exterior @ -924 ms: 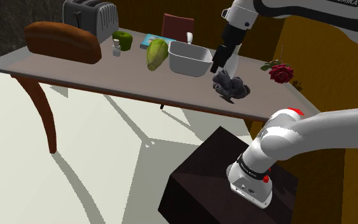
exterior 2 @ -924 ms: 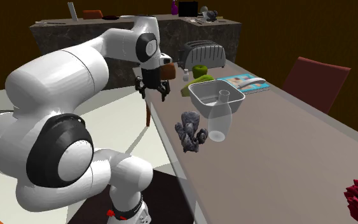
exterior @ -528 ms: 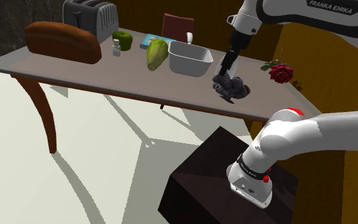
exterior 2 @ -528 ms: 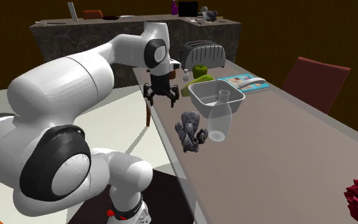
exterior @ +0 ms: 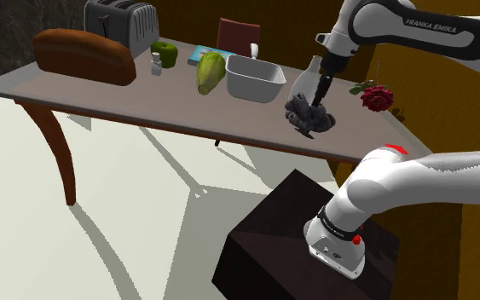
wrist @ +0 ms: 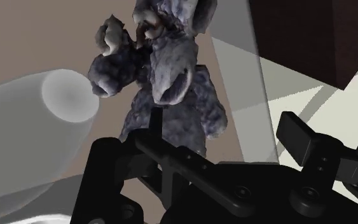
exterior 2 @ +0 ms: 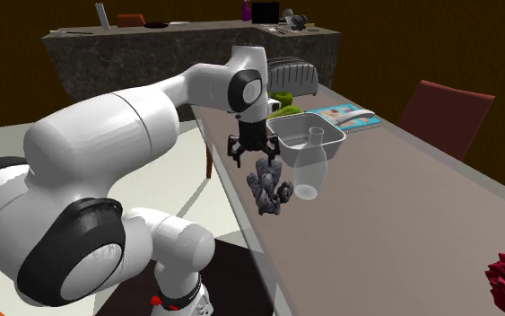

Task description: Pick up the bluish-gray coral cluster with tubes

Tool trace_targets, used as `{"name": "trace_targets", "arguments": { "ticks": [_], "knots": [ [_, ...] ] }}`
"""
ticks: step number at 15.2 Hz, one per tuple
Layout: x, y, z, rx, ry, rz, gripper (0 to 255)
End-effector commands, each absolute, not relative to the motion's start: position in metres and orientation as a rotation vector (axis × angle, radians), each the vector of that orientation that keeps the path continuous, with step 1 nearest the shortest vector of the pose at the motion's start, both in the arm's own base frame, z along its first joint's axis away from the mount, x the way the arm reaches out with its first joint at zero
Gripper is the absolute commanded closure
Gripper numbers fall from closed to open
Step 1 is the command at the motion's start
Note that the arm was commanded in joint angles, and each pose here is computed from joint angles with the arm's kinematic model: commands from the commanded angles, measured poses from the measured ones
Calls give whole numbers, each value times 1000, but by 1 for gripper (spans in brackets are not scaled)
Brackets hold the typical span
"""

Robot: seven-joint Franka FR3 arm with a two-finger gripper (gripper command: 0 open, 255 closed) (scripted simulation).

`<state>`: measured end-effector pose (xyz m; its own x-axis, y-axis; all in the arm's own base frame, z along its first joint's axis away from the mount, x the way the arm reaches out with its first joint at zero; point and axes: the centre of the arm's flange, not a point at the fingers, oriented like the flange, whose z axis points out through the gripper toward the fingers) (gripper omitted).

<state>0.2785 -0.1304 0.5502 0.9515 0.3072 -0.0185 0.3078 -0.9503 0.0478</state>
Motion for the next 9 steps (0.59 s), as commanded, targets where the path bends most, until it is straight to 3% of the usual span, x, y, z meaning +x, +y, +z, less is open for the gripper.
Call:
{"name": "trace_targets", "arguments": {
  "ticks": [1, 9],
  "knots": [
    [274, -156, 547, 3031, 533, -38, 0],
    [273, -168, 512, 3019, 558, -47, 0]
  ]
}}
